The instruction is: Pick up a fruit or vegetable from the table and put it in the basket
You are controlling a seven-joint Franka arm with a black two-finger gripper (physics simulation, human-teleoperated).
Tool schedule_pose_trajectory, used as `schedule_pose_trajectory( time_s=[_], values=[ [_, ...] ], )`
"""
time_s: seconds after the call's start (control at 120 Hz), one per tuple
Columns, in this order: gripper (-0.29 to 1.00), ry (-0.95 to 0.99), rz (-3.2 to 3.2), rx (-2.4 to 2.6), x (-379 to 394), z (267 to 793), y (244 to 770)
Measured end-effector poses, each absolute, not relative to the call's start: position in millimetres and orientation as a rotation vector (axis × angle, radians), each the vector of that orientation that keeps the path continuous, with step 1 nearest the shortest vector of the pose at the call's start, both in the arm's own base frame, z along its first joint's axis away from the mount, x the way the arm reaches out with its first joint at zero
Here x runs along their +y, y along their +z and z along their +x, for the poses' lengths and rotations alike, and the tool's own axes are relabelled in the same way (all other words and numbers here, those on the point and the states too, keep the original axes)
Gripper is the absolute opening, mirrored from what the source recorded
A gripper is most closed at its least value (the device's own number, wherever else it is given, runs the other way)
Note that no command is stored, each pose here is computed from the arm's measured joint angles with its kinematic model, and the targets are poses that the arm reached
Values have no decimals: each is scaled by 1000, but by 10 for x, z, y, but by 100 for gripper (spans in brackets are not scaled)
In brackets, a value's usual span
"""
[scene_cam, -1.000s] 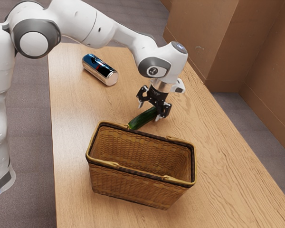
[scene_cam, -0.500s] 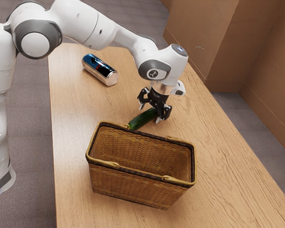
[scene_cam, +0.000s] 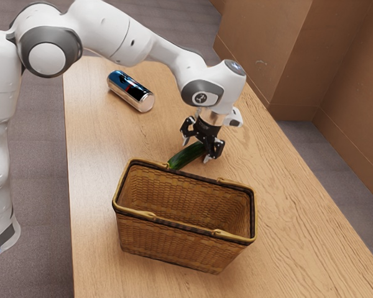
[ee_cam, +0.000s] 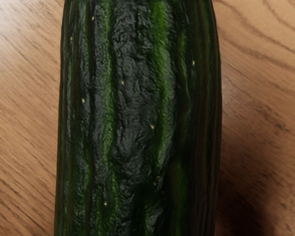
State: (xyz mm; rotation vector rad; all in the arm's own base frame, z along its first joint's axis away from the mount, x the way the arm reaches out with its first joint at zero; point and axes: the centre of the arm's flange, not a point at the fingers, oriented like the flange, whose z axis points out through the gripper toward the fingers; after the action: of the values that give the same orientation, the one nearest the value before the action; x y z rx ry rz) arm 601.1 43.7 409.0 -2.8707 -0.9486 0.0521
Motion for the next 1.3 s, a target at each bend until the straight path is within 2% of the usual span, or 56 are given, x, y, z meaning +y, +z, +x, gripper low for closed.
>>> schedule_pose_trajectory(
  time_s=[0.292,0.492,0.692,0.95,1.3],
  values=[
    [67,42,-2874,-943,437,6018,4123],
    [32,36,-2872,-949,437,6024,4140],
    [26,24,-2868,-953,435,6027,4182],
    [24,-79,-2877,-880,269,5998,4727],
    [24,-234,-3016,-563,-111,5597,6179]
  ],
)
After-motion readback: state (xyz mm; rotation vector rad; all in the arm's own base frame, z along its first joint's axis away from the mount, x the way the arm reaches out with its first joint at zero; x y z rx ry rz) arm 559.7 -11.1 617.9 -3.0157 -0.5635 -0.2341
